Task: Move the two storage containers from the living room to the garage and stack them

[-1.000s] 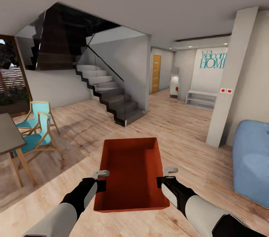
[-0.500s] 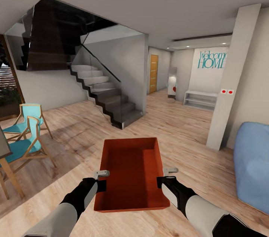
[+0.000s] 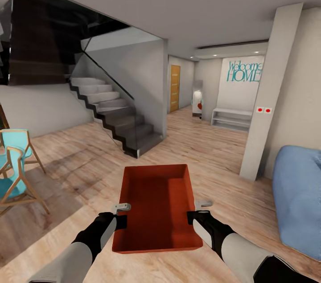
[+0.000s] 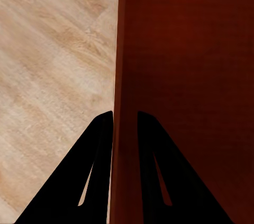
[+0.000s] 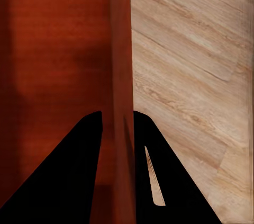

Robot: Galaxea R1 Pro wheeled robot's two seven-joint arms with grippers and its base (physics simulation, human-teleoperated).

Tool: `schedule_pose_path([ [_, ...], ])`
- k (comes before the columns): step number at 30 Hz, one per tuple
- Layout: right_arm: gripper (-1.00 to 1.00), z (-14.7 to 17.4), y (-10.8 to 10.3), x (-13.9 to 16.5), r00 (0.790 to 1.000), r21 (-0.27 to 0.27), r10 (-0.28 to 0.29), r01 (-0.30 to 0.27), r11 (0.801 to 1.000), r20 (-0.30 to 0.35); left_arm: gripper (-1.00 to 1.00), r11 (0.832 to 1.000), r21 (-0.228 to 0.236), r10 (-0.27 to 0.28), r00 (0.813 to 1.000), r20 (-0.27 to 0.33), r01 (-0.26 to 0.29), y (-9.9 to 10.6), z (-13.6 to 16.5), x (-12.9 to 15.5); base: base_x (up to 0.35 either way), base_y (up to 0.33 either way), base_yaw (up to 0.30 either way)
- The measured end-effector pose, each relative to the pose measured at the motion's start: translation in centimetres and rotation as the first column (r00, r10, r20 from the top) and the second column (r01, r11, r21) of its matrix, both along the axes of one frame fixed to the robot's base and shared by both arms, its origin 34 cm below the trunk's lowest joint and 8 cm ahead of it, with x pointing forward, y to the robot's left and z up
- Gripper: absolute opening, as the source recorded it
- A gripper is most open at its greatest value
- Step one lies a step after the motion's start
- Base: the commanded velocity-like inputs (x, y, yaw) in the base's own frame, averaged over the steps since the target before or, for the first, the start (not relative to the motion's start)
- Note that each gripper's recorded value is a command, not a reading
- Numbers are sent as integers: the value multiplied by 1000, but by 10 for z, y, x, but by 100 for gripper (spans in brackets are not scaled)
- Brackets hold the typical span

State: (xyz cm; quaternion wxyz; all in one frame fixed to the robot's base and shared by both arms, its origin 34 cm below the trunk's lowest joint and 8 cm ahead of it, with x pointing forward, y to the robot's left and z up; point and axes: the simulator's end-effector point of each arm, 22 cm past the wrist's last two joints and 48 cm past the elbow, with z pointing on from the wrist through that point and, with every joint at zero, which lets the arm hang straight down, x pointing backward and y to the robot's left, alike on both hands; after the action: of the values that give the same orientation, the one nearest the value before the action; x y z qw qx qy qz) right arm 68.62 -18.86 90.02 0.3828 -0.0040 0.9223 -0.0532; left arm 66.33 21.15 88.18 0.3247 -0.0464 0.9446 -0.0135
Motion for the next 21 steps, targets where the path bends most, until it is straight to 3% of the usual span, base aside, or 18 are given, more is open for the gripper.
schedule_pose_path([
  [21, -100, 0, 0, 0, 1000, 0, 0, 0, 1000, 0, -100, 1000, 0, 0, 1000, 0, 0, 0, 0, 0, 323, 0, -229],
])
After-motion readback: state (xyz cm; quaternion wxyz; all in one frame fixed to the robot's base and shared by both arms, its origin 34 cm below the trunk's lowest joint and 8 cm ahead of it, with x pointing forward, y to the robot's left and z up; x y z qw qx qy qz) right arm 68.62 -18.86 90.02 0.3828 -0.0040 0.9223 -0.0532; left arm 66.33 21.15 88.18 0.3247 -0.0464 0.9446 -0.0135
